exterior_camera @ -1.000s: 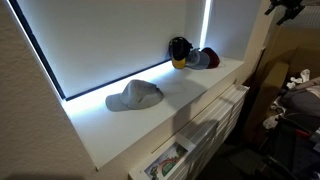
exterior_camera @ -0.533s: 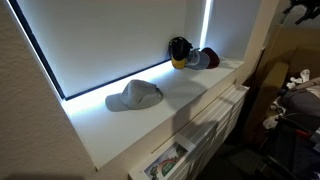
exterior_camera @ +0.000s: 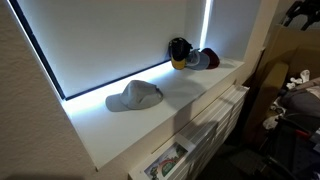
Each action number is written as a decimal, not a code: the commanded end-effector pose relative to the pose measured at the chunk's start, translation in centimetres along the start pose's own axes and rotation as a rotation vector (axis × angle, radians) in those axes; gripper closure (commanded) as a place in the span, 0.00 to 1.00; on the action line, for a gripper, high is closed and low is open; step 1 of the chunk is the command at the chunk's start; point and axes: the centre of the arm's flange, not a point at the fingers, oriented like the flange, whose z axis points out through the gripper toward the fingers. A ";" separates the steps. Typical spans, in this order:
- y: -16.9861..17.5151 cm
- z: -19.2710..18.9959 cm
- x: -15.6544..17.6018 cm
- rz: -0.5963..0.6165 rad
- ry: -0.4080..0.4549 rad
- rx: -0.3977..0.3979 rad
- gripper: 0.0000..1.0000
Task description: Move the grey cap and the black and yellow cap away from the red cap on the window sill
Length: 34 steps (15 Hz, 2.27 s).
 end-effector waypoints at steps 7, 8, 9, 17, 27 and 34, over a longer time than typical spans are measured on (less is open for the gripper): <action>-6.0 12.3 5.8 -0.067 -0.273 -0.394 0.00; -6.2 12.9 6.0 -0.038 -0.270 -0.452 0.00; -5.8 16.9 9.0 -0.014 -0.248 -0.472 0.00; -4.5 23.4 13.7 0.100 0.154 -0.320 0.00; -5.9 22.9 15.1 0.115 0.236 -0.251 0.00; -21.7 28.2 14.7 -0.171 0.232 -0.575 0.00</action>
